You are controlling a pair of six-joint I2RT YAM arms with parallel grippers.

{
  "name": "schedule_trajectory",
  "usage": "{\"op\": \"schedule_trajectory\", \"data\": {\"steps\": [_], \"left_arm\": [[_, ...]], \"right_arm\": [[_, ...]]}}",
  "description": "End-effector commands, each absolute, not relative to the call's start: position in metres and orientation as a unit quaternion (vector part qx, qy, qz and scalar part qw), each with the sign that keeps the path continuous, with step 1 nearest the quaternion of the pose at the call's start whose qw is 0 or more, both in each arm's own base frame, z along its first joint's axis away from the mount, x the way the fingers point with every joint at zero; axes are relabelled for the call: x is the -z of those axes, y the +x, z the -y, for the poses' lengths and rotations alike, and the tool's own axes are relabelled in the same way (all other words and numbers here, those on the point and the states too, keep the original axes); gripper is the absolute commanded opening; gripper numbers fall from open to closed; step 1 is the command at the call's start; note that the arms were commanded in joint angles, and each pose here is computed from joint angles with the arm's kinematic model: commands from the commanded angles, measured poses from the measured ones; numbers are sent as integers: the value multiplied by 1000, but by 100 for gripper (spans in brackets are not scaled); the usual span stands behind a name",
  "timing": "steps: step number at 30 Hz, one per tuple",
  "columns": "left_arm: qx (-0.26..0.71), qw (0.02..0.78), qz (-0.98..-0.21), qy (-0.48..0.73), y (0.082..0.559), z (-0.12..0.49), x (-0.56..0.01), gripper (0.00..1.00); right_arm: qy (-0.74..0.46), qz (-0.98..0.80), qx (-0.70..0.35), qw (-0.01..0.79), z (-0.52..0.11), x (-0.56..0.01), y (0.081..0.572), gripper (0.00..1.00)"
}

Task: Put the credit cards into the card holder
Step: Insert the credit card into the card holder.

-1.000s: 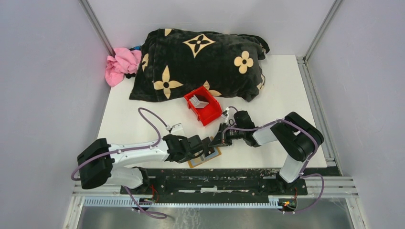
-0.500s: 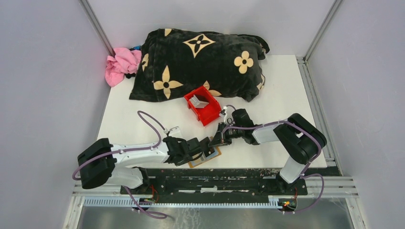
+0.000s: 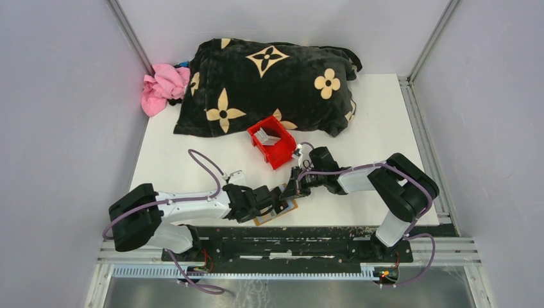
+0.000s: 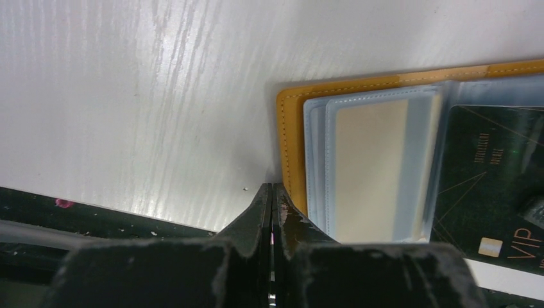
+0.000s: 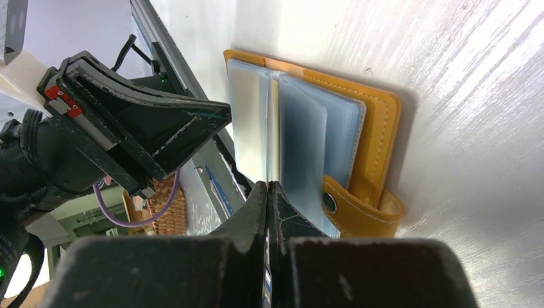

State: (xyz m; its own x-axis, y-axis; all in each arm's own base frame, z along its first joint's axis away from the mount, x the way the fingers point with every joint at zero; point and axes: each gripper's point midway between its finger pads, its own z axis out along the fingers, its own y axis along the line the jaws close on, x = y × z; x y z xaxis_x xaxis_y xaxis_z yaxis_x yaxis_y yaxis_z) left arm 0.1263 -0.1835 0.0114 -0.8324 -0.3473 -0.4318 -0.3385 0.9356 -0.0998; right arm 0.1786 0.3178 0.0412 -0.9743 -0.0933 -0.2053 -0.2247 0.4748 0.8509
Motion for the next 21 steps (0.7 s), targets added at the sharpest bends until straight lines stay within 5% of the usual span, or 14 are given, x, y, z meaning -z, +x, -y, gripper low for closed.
{"op": "schedule_trajectory", "data": {"steps": [1, 21], "left_arm": [[9, 217, -958, -185, 125, 191, 2, 3], [7, 214, -959, -187, 123, 188, 4, 3]], "right_arm": [[-119, -839, -521, 98, -327, -57, 187, 1], [-134, -856, -478, 147, -315, -60, 198, 1]]}}
